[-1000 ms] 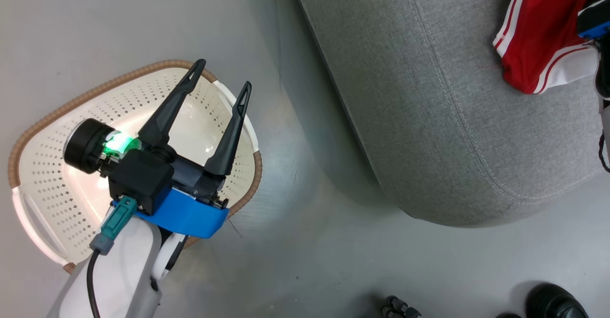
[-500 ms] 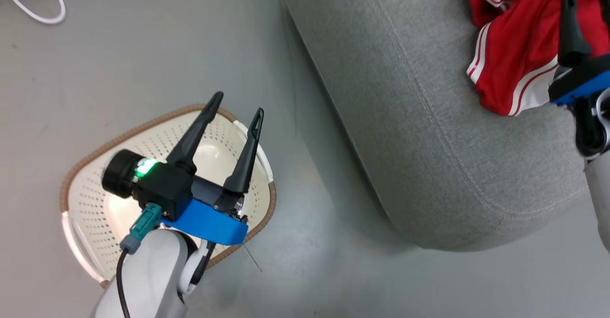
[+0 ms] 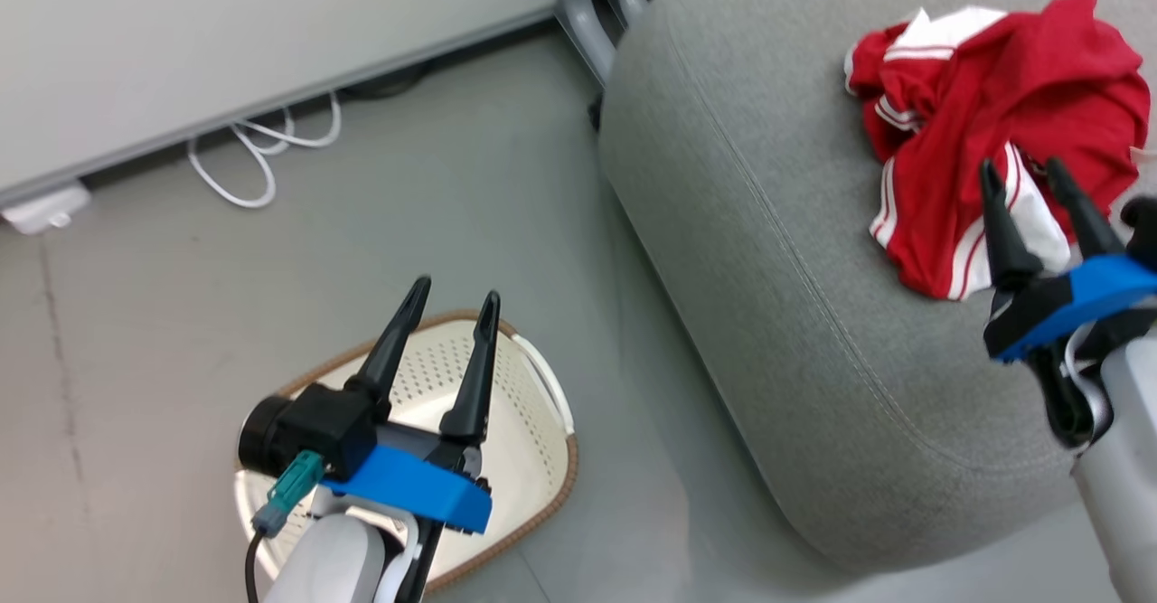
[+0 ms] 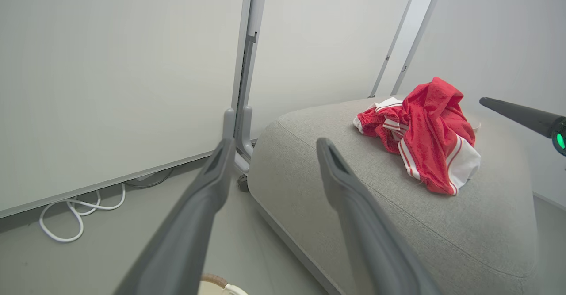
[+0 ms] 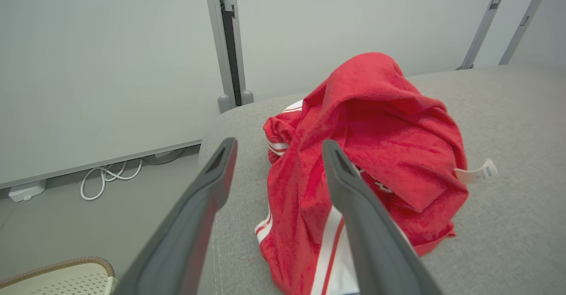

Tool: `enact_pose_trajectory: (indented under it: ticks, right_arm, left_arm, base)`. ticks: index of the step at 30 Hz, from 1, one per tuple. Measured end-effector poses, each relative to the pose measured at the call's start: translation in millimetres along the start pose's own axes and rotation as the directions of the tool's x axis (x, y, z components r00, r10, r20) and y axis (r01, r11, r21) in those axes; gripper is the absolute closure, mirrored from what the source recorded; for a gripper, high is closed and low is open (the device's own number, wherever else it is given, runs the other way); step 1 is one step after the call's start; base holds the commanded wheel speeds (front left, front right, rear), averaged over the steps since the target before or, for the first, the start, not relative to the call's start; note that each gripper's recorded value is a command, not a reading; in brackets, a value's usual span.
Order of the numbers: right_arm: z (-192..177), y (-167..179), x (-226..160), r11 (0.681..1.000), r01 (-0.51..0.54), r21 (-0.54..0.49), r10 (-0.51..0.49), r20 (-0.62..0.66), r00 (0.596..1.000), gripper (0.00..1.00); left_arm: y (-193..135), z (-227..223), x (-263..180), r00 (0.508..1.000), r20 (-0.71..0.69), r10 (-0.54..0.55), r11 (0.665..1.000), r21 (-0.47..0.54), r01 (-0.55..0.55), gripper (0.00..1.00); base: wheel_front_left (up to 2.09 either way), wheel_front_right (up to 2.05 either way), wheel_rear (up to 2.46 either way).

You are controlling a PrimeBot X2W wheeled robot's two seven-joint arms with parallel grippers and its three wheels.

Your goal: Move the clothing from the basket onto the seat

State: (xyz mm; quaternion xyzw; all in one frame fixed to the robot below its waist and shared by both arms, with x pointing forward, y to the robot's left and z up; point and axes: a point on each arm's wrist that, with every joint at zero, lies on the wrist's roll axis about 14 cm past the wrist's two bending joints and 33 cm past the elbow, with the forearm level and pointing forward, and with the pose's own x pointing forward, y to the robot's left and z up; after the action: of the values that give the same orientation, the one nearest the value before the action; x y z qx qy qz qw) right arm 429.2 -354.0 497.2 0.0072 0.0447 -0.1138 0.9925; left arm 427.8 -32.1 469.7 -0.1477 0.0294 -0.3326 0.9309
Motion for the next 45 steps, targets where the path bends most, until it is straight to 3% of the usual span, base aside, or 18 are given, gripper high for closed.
enact_pose_trajectory:
  ticks: [9,18,24,37,45]
  right_arm:
    - [8.1,55.0,-28.5,0.990,-0.136,0.035,0.134,0.059,0.989,0.00]
    - [9.8,104.1,-54.2,0.972,-0.217,0.093,0.208,0.095,0.974,0.00]
    - [9.3,140.4,-71.8,0.954,-0.288,0.086,0.280,0.099,0.955,0.00]
    - [5.4,184.2,-89.4,0.920,-0.378,0.100,0.372,0.076,0.925,0.00]
    - [3.4,192.0,-90.0,0.914,-0.393,0.103,0.388,0.068,0.919,0.00]
  left_arm:
    - [19.4,19.8,-44.1,0.990,0.031,0.137,0.990,0.014,-0.138,0.00]
    - [46.6,37.7,-89.9,0.955,0.084,0.284,0.958,0.018,-0.286,0.00]
    - [69.0,42.6,-126.4,0.918,0.099,0.384,0.921,0.034,-0.389,0.00]
    - [110.3,49.2,-193.5,0.813,0.128,0.568,0.816,0.037,-0.576,0.00]
    - [116.3,44.0,-201.2,0.798,0.113,0.592,0.801,0.031,-0.598,0.00]
  base:
    - [0.00,0.00,0.00]
    - [0.00,0.00,0.00]
    - [0.00,0.00,0.00]
    - [0.00,0.00,0.00]
    - [0.00,0.00,0.00]
